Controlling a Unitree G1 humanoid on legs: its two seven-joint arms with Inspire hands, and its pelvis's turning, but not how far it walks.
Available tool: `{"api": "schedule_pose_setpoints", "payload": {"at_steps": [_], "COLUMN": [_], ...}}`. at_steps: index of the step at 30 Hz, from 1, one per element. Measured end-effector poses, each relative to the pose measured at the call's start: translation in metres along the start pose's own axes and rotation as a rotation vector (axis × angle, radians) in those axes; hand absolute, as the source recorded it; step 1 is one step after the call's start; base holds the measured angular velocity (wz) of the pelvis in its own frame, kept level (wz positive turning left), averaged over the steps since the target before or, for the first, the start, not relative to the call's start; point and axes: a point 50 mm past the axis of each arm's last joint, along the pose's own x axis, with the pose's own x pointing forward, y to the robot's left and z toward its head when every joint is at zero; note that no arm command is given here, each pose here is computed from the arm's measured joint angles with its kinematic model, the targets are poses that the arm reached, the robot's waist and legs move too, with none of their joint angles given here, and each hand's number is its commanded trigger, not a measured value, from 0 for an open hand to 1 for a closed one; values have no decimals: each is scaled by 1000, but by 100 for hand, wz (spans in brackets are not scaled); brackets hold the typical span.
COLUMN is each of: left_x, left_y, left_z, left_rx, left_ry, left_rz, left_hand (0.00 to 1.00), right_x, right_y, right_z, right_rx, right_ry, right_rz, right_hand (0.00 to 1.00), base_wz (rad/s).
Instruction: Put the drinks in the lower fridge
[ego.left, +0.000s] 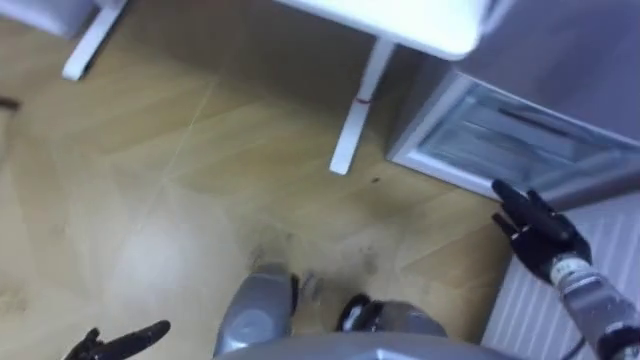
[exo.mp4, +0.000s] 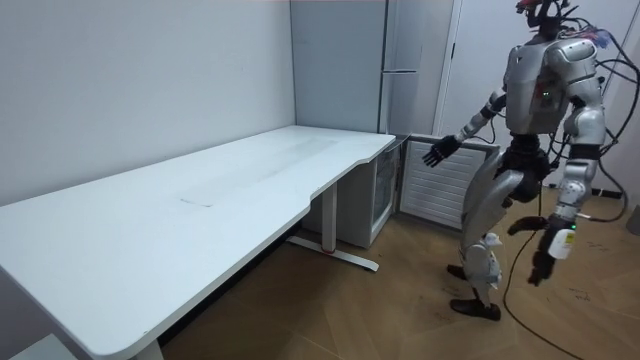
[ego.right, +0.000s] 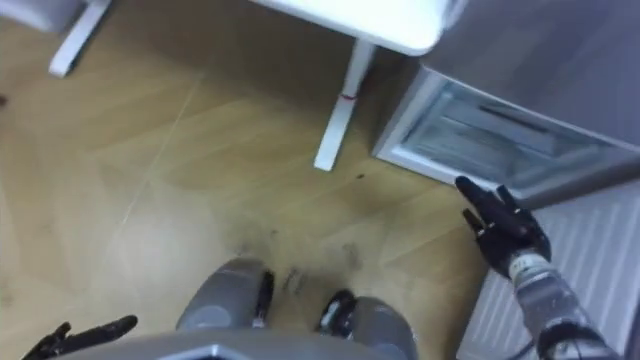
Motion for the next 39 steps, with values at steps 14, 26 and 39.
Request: {"api": "schedule_pose_setpoints", "payload": {"at_steps": [14, 26, 39], "left_x": [-3, 2, 3], "left_y": [1, -11, -15], "left_z": [-15, -5, 10], "left_rx": [-56, 8, 91], "left_ry": [11, 17, -16], "left_rz": [120, 108, 55], "left_hand": [0, 0, 0], "right_x": [-30, -47, -53], "right_y": [72, 40, -48], "right_z": [122, 139, 129], "right_rx": [-440, -406, -298], "right_ry": [-627, -732, -505], "right_rz": [-117, -458, -788], "right_hand": [0, 0, 0], "base_wz": [-19, 0, 4]}}
